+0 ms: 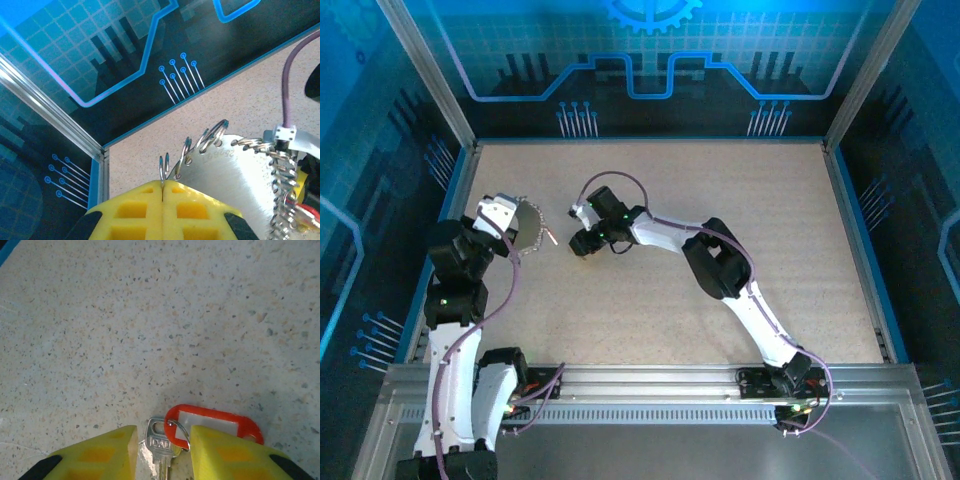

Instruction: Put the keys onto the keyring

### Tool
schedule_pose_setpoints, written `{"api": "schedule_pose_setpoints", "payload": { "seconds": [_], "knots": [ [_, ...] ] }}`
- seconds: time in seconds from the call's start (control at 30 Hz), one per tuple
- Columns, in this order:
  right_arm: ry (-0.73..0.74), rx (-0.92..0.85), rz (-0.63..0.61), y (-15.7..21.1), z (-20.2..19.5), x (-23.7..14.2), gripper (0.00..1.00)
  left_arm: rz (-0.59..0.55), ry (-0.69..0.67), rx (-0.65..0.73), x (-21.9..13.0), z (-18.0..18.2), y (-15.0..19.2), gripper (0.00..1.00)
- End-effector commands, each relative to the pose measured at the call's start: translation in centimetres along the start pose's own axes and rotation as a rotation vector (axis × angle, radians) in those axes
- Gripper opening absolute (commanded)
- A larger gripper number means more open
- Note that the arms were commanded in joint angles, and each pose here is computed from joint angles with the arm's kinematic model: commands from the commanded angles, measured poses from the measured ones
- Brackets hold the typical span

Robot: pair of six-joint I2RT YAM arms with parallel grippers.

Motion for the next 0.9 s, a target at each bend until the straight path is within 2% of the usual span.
{"api": "schedule_pose_setpoints", "payload": {
  "seconds": [0.0, 0.2, 0.37, 0.67, 0.87],
  "knots": [
    [-0.011, 0.047, 0.091, 1.0, 0.0, 0.3, 0.35, -0.088, -0.029, -0.012, -0.7, 0.8, -1.6, 0.0],
    [0.005, 0.022, 0.148, 1.5, -0.3, 0.9, 0.36, -0.084, -0.025, -0.012, -0.7, 0.5, -1.2, 0.0],
    [0.012, -0.004, 0.167, 1.7, -0.1, 1.3, 0.3, -0.082, -0.023, -0.006, -0.7, 0.6, -1.2, 0.0],
    [0.029, 0.0, 0.153, 1.3, -0.1, 1.6, 0.31, -0.089, -0.019, -0.021, -0.6, 0.5, -1.2, 0.0],
    [0.034, -0.013, 0.149, 1.2, -0.1, 2.0, 0.27, -0.085, -0.025, -0.017, -0.7, 0.5, -1.1, 0.0]
  ]
}}
Point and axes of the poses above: each hand's point on the last joint's axis, 136 mm out from that joint toward the fingers, its own x axis out along the fingers, its own z axis along the line the jaws close on, y = z × x, the point moved 7 cm from there along -x, back along the fingers, and after that the axes turned 7 degrees about x, right-handed, at the moved point
